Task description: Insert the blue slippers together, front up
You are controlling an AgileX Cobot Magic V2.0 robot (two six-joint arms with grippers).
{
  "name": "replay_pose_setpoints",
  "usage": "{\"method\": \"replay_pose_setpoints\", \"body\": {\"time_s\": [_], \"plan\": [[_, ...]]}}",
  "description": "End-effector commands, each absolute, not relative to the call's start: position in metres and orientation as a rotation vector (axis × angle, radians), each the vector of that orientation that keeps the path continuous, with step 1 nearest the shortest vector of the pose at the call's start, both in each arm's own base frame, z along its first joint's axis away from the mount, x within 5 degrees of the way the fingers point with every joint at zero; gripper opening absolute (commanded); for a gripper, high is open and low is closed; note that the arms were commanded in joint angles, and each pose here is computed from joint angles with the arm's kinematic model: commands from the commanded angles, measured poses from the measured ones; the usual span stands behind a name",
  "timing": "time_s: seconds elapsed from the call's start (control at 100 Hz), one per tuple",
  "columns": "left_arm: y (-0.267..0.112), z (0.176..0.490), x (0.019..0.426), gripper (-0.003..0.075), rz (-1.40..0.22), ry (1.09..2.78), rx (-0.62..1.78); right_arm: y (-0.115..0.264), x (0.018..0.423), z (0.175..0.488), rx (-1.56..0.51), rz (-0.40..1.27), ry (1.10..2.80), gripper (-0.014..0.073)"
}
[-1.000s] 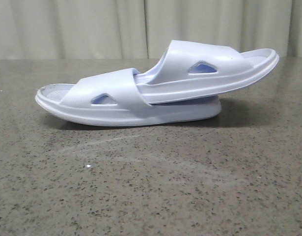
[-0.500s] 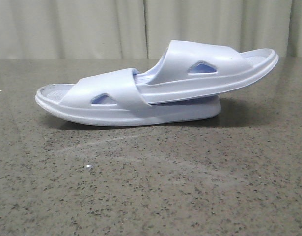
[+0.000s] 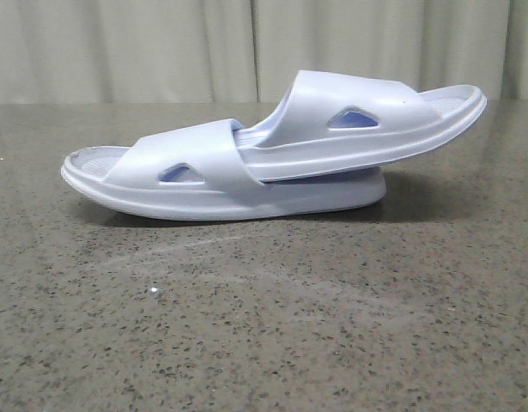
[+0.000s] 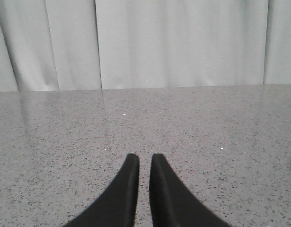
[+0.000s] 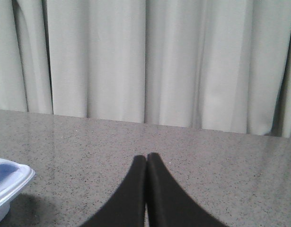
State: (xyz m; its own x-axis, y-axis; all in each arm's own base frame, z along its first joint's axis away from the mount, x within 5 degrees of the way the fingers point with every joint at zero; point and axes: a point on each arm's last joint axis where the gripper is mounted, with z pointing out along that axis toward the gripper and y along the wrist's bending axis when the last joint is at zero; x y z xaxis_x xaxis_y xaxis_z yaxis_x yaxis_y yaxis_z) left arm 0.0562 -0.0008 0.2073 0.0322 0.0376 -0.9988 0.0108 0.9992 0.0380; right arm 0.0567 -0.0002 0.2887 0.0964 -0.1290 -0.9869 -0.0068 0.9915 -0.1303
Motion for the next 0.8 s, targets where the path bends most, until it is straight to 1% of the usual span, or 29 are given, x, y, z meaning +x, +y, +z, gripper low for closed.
{"method": "replay_pose_setpoints", "body": {"time_s": [0.0, 0.09, 0.2, 0.38, 0.51, 0.58, 0.79], "plan": [[-0.001, 0.213, 0.054, 0.0016, 0.010, 1.437, 0.029, 0.001, 0.056, 0.299, -0.120, -0.088, 1.399, -0.0107], [-0.001, 0.213, 0.054, 0.0016, 0.010, 1.437, 0.029, 0.001, 0.058, 0.289, -0.120, -0.082, 1.426, -0.0107], [-0.001, 0.213, 0.054, 0.0016, 0.010, 1.437, 0.029, 0.003, 0.063, 0.267, -0.104, -0.033, 1.443, -0.0107], [-0.001, 0.213, 0.054, 0.0016, 0.010, 1.437, 0.029, 0.005, 0.063, 0.232, -0.057, 0.049, 1.424, -0.0107], [-0.001, 0.213, 0.054, 0.0016, 0.010, 1.437, 0.029, 0.004, 0.060, 0.215, 0.005, 0.099, 1.427, -0.0107], [-0.001, 0.213, 0.054, 0.0016, 0.010, 1.437, 0.029, 0.003, 0.058, 0.210, 0.009, 0.099, 1.440, -0.0107], [-0.001, 0.213, 0.054, 0.0016, 0.010, 1.437, 0.029, 0.002, 0.054, 0.212, 0.016, 0.085, 1.403, -0.0107]]}}
